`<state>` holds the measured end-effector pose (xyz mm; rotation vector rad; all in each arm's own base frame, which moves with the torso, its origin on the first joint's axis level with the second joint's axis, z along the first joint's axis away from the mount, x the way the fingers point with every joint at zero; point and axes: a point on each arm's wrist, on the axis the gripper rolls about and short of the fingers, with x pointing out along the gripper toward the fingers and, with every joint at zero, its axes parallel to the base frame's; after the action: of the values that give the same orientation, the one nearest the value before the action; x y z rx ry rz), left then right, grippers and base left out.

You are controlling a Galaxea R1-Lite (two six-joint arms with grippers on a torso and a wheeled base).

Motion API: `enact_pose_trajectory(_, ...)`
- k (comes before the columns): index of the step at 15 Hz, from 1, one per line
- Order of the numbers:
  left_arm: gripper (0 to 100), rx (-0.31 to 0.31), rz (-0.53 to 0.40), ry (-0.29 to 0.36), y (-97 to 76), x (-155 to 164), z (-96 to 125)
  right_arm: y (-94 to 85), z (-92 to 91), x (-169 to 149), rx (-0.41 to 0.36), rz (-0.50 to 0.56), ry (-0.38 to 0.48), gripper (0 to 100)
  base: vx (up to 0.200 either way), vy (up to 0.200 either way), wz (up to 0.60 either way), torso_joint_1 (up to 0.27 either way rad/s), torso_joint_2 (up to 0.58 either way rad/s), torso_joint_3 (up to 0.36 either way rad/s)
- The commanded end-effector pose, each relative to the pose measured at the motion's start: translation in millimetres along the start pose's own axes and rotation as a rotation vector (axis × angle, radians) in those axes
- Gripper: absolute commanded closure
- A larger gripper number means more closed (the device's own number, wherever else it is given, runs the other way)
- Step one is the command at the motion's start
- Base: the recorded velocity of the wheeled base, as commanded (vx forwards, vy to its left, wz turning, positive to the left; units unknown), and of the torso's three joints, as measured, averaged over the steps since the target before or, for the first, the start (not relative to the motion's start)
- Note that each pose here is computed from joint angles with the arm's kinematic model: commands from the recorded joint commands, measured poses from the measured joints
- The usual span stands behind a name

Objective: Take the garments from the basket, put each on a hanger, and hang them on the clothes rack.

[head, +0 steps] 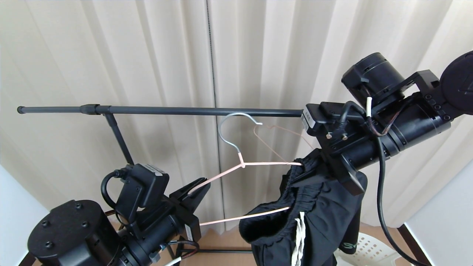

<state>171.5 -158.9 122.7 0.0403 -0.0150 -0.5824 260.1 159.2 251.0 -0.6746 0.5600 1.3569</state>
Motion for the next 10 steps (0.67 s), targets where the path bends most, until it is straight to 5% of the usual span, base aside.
enact_pose_trajectory(1, 100, 0.004, -0.012, 0.010, 0.1, -1, -2, 3.2, 0.0, -3, -0.003, -0.001, -0.002, 100, 0.000, 0.000, 0.00, 0.000, 0.00, 0.000)
enact_pose_trajectory(2, 100, 0.004, -0.028, 0.005, -0.2, -2, -1, 3.2, 0.0, -3, -0.003, -0.001, -0.002, 100, 0.000, 0.000, 0.00, 0.000, 0.00, 0.000)
enact_pose_trajectory(3, 0, 0.000, -0.034, -0.009, 0.1, -2, 0, 3.5, -0.1, -3, -0.003, -0.001, -0.002, 100, 0.000, 0.000, 0.00, 0.000, 0.00, 0.000)
enact_pose_trajectory(10, 0, -0.002, 0.002, -0.017, 26.8, -34, 5, 8.2, 0.0, -11, -0.004, -0.017, -0.012, 100, 0.000, 0.000, 0.00, 0.000, 0.00, 0.000)
